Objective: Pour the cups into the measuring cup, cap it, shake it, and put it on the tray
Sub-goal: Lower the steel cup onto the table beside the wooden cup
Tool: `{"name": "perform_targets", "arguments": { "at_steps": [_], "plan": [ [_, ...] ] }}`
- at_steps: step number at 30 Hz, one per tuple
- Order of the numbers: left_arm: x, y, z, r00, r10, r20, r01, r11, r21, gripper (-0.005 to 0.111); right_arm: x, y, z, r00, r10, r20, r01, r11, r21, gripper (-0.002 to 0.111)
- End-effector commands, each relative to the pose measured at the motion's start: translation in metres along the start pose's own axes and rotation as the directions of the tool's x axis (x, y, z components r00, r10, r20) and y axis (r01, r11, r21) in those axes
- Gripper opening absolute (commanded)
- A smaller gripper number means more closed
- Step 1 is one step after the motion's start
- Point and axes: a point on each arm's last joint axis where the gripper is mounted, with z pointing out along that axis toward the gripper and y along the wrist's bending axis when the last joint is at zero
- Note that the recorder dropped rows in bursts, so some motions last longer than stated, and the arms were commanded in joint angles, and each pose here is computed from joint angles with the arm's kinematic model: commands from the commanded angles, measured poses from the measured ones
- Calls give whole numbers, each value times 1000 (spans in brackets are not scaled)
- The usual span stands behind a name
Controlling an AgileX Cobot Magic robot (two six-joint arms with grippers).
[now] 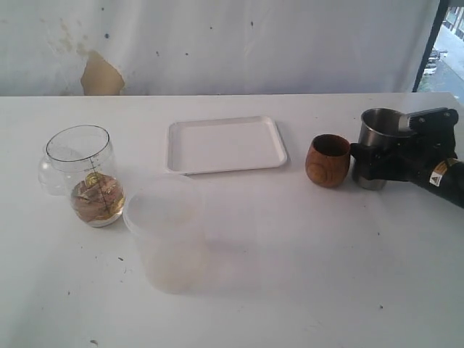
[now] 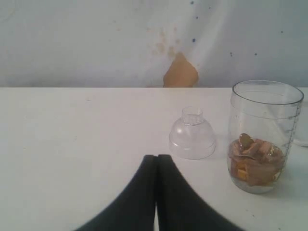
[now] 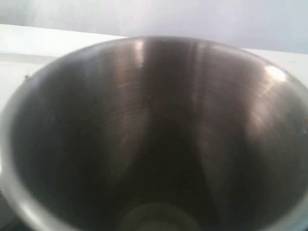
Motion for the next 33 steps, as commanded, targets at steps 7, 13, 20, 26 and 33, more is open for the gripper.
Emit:
{"name": "perform_targets", "arguments": {
  "at_steps": [7,13,20,26,33],
  "plan": [
    [-2,0,0,1000,-4,14,4,1000,1,0,7,31,14,999,-12,29,16,993,-120,0],
    [-2,0,0,1000,-4,14,4,1000,1,0,10,32,15,987,-161,12,162,980,-115,0],
    [-2,0,0,1000,-4,14,4,1000,1,0,11,32,15,986,-168,4,167,979,-114,0],
    [-2,0,0,1000,-4,14,4,1000,1,0,14,30,15,988,-147,-43,142,985,-96,10],
    [-2,0,0,1000,-4,14,4,1000,1,0,16,29,15,988,-140,-59,135,987,-84,76]
  ]
}}
